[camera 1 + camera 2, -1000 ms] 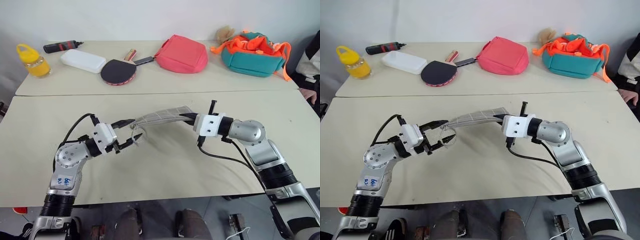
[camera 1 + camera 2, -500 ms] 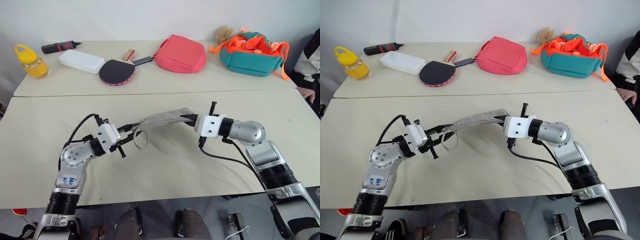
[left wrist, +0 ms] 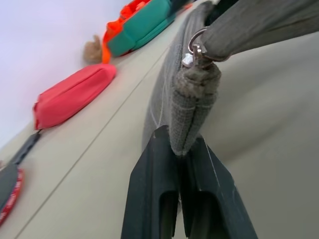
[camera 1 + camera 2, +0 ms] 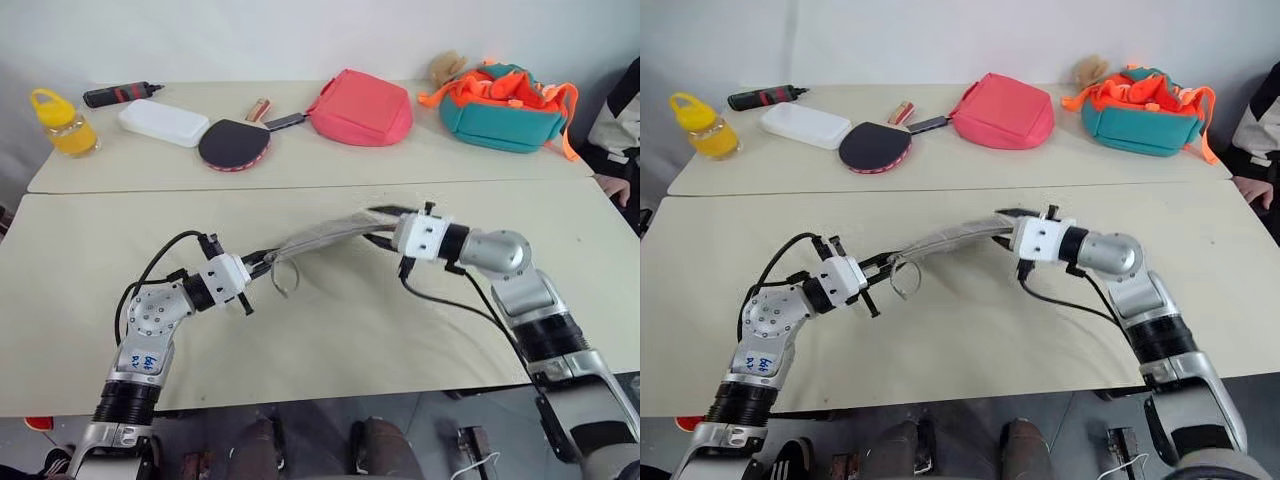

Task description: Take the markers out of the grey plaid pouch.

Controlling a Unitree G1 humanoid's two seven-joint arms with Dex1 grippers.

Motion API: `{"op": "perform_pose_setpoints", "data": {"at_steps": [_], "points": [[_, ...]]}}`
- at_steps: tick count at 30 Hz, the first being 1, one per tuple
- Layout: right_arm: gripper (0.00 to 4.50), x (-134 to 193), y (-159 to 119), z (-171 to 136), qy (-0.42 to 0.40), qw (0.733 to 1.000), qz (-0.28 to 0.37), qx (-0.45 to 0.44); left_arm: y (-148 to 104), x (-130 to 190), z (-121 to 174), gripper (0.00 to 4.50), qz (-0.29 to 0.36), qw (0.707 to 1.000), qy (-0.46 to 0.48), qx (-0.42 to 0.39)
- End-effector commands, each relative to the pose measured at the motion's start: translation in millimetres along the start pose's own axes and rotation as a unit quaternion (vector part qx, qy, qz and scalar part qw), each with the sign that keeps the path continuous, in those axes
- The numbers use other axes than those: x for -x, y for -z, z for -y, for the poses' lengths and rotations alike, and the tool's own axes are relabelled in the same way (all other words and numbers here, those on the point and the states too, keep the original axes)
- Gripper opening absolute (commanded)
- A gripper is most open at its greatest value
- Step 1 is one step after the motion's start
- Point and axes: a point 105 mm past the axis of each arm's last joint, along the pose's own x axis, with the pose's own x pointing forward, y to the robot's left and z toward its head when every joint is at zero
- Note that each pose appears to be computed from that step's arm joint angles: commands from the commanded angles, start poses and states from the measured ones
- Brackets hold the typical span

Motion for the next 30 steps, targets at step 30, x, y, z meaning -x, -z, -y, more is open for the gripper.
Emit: {"op": "perform_pose_setpoints", "data": {"at_steps": [30], "points": [[2.75,-12,-94,-94,-0.172,0.9,0.101,-0.387,-11,-39,22,0.0,-0.005,1.0,-0.015,-0.003]]}}
